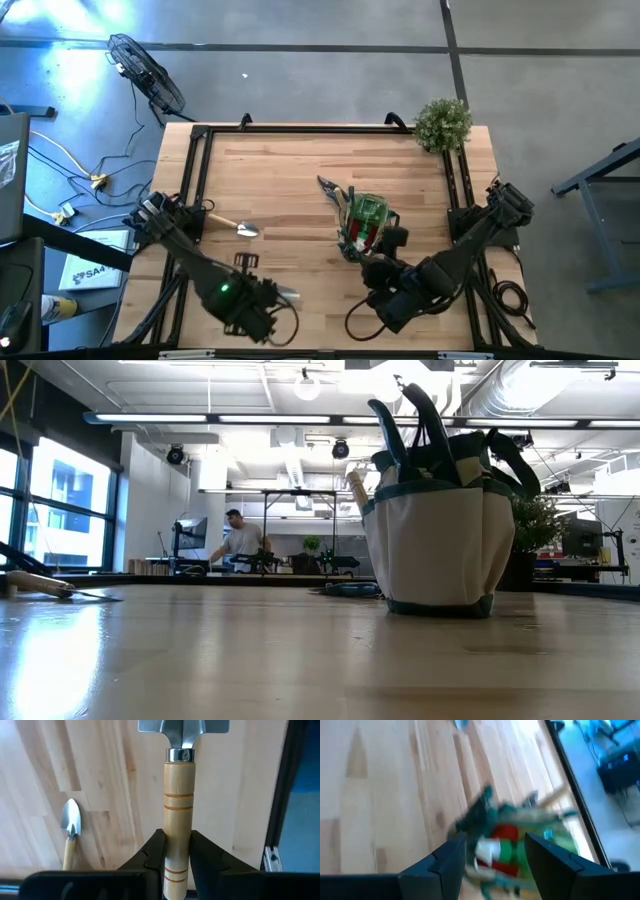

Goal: Pick & Place Garden tools in Gardening bag
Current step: Put the bottom brown trowel into the gardening bag

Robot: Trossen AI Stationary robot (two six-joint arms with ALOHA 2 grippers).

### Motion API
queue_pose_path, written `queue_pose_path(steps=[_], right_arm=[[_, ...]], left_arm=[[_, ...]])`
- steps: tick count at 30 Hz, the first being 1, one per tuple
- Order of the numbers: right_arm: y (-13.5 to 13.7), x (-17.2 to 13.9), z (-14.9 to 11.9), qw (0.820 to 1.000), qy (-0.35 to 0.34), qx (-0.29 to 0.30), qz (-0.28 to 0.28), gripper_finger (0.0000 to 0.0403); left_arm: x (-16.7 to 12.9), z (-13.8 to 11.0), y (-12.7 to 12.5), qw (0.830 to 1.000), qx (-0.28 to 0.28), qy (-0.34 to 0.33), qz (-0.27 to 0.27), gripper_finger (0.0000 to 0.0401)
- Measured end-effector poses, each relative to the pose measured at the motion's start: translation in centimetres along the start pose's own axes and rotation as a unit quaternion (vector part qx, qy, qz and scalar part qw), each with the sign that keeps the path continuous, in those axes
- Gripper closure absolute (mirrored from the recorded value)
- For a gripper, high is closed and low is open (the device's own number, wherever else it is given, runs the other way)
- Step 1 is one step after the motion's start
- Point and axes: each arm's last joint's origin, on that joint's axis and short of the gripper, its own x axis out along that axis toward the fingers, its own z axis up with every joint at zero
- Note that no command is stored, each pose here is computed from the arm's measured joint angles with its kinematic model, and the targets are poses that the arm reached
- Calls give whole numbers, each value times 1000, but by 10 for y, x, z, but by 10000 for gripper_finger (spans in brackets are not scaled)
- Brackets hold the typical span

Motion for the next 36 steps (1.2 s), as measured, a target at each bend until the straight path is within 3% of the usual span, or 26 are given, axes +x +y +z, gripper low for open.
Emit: queue_pose_path(steps=[8, 12, 18, 22, 26, 31, 36], right_arm=[[4, 7, 16, 998, -35, -24, 39, 210], [5, 6, 14, 998, -32, -31, 43, 210], [7, 4, 13, 998, -26, -28, 56, 210], [9, 3, 11, 997, -18, -32, 68, 210], [12, 0, 9, 996, -11, -37, 83, 210], [16, -6, 4, 993, -2, -47, 104, 210], [21, -14, -1, 993, -13, -60, 101, 210]], left_arm=[[17, 21, 34, 999, -17, 19, 29, 349], [22, 28, 47, 998, 4, 11, 60, 349], [22, 35, 59, 998, 33, 16, 58, 349], [7, 39, 61, 995, 53, -24, 78, 349], [-26, 44, 63, 989, 47, -103, 94, 349], [-86, 36, 61, 962, 49, -239, 126, 349], [-132, 18, 57, 897, -5, -394, 200, 349]])
